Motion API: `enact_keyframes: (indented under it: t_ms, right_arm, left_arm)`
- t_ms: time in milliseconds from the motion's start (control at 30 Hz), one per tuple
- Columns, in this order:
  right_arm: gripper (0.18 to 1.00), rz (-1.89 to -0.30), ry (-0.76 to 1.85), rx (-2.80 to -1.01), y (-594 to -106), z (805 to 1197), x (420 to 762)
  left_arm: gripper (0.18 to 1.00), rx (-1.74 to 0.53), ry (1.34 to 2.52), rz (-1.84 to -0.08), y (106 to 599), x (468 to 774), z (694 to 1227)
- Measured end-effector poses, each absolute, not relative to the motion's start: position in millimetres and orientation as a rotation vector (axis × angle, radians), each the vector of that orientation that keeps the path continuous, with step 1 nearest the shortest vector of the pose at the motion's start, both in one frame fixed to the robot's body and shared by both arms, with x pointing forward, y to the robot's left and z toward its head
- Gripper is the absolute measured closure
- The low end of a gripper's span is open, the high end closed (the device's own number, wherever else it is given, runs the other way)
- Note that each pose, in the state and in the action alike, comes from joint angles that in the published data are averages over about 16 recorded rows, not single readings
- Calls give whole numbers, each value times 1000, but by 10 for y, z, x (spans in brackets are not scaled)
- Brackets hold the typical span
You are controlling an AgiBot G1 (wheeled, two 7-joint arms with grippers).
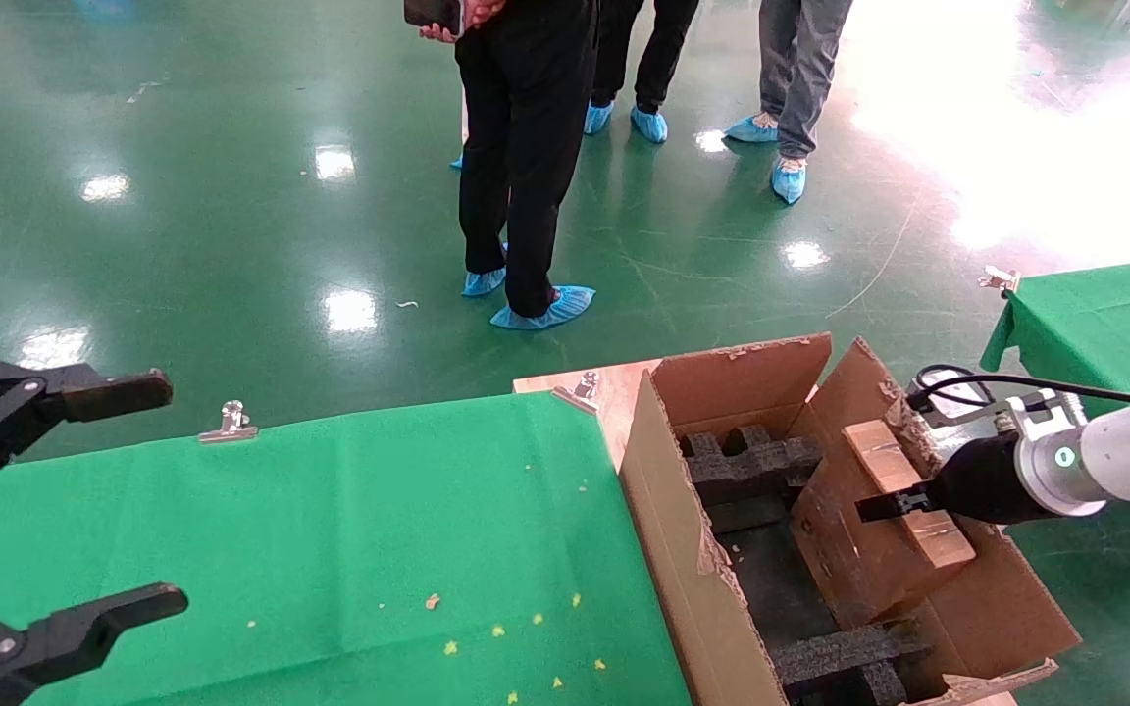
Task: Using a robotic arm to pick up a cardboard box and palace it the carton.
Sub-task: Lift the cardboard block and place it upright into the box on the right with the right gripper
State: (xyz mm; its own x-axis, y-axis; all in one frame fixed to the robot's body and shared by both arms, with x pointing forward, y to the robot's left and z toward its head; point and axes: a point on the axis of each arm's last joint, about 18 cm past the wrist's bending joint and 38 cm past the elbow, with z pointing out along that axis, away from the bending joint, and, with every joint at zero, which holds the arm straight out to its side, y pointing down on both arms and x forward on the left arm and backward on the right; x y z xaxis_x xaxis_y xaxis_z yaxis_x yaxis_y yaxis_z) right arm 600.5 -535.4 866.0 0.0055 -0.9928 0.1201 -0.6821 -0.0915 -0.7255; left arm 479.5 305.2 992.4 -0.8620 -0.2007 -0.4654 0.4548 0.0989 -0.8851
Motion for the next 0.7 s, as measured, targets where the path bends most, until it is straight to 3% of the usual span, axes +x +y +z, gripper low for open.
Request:
enact_keyframes:
  t_ms: [700]
  right_arm:
    - [878,-834,1726,-1905,-5281,8327,6213]
  left_arm:
    - [184,248,1907,-1814,3052,4795,9924]
